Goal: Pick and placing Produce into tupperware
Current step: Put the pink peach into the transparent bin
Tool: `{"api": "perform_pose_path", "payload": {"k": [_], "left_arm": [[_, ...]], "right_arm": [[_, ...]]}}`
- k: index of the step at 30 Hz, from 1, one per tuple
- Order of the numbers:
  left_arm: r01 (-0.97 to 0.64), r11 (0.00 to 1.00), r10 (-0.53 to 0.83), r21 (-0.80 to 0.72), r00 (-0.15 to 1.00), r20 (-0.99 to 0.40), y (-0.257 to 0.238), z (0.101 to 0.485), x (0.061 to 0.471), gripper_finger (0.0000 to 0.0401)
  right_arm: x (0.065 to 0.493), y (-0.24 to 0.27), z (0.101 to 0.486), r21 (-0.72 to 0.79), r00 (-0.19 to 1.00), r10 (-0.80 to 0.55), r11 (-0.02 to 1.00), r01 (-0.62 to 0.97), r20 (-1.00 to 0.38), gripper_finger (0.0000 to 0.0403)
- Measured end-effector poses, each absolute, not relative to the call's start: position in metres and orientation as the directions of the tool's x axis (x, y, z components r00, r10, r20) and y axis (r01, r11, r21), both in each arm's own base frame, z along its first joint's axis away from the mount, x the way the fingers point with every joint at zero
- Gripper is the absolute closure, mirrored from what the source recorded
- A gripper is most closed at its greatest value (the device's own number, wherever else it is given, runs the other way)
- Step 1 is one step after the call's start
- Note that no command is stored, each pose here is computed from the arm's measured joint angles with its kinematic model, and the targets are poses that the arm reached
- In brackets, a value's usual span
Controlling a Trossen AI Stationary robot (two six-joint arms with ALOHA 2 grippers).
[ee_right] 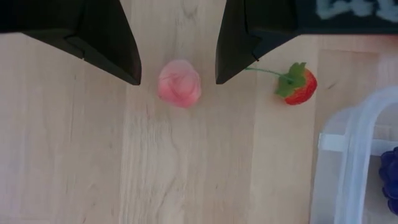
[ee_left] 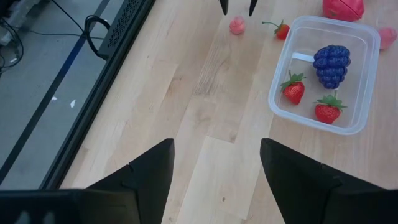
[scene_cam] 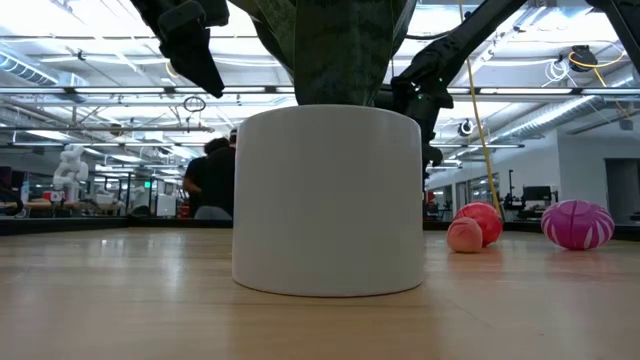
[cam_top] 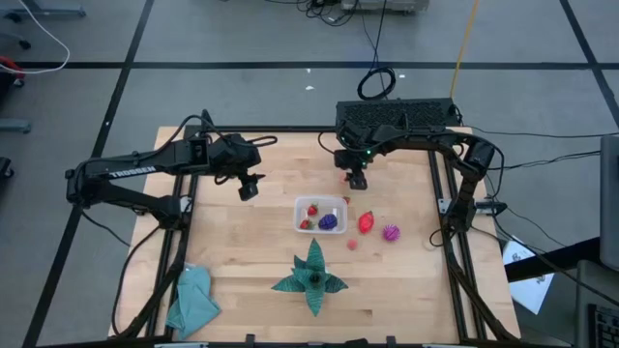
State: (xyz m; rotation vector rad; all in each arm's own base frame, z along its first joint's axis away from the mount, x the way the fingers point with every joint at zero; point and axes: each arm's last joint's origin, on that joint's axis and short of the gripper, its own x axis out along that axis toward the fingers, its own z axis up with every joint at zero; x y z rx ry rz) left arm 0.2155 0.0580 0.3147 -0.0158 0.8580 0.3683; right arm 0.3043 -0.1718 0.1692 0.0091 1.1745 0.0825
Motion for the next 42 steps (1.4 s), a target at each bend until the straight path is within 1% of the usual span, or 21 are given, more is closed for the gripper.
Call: {"api": "perform_pose_path", "payload": {"k": [7, 11, 26, 34, 42], "left_arm": [[-0.323, 0.937, 0.311, 0.133, 0.595, -0.741, 0.058, 0.315, 0.215, 0.0157], [-0.323, 0.937, 0.311, 0.133, 0.595, -0.741, 0.058, 0.315, 0.215, 0.0157], [-0.323, 0.937, 0.311, 0.133, 0.595, -0.741, 0.058, 0.315, 0.215, 0.0157], [-0.323, 0.937, 0.310, 0.132, 0.595, -0.741, 0.058, 0.315, 0.215, 0.0157], [-0.323, 0.937, 0.309, 0.132, 0.595, -0.742, 0.058, 0.315, 0.215, 0.0157]], "right_arm": [[0.304, -0.171, 0.169, 0.050, 0.377, 0.073, 0.996, -0.070, -0.923, 0.0163], [0.305, -0.172, 0.169, 0.034, 0.388, 0.066, 0.995, -0.089, -0.919, 0.0152], [0.307, -0.173, 0.169, 0.021, 0.413, 0.052, 0.997, -0.079, -0.909, 0.0151], [0.301, -0.171, 0.157, 0.024, 0.407, 0.052, 0.997, -0.074, -0.912, 0.0151], [0.303, -0.172, 0.158, 0.009, 0.425, 0.040, 0.997, -0.073, -0.904, 0.0151]]}}
